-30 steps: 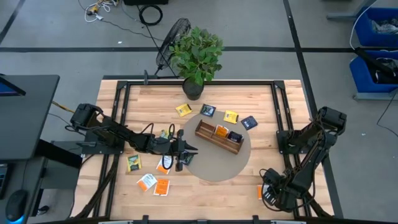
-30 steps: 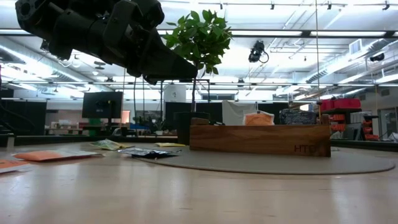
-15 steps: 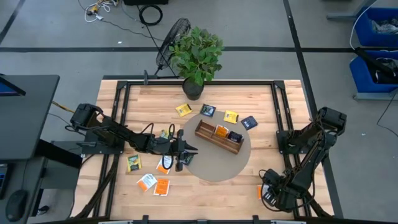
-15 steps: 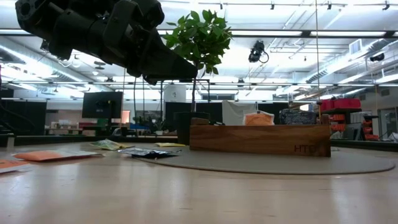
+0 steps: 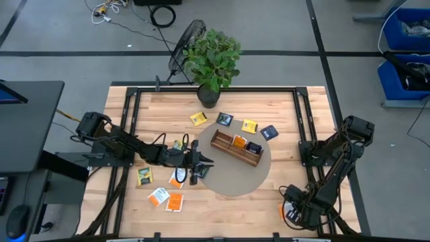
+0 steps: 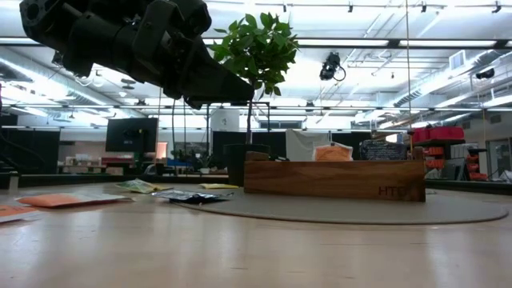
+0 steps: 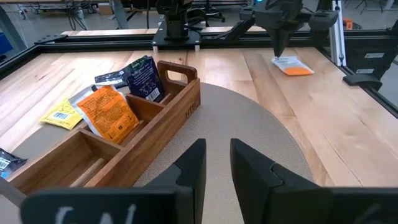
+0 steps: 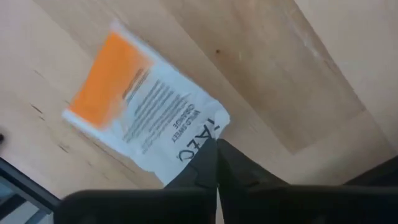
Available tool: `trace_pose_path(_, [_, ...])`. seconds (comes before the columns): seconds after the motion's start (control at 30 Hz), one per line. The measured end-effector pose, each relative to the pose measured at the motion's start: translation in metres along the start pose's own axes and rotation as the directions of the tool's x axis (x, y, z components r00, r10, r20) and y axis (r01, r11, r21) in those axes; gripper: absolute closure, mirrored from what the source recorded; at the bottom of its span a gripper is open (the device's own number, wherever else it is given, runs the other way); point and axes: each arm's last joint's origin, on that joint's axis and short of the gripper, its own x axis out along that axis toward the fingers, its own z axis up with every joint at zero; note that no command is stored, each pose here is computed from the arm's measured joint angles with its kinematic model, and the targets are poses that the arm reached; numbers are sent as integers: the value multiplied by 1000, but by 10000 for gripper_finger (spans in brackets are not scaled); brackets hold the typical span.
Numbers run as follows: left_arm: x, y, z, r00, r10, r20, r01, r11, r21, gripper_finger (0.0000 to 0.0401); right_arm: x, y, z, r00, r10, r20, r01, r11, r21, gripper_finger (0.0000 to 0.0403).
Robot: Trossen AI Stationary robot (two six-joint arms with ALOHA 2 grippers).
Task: Pick & Place Tea
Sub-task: Put the orange tea bag into the middle section of the wooden organizer
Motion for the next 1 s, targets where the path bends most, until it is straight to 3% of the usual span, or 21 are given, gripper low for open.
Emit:
trace_pose_path(0.23, [0, 0, 0, 1000, 0, 1, 0, 1000, 0, 323, 1, 3, 2, 998, 34, 46, -32, 999, -38, 401])
trace_pose_path(0.53, [0, -2, 6, 997, -45, 61, 49, 997, -61, 323, -13, 2, 10, 981, -43, 189, 64, 992, -107, 402])
trace_pose_path(0.73, [3, -2, 4, 996, -46, 80, 55, 991, -120, 323, -21, 9, 13, 964, -12, 265, 54, 987, -154, 403])
trace_pose_path(1.0, [35, -14, 9, 977, -134, 167, 159, 976, -150, 323, -28, 14, 29, 938, -25, 347, 103, 973, -209, 403])
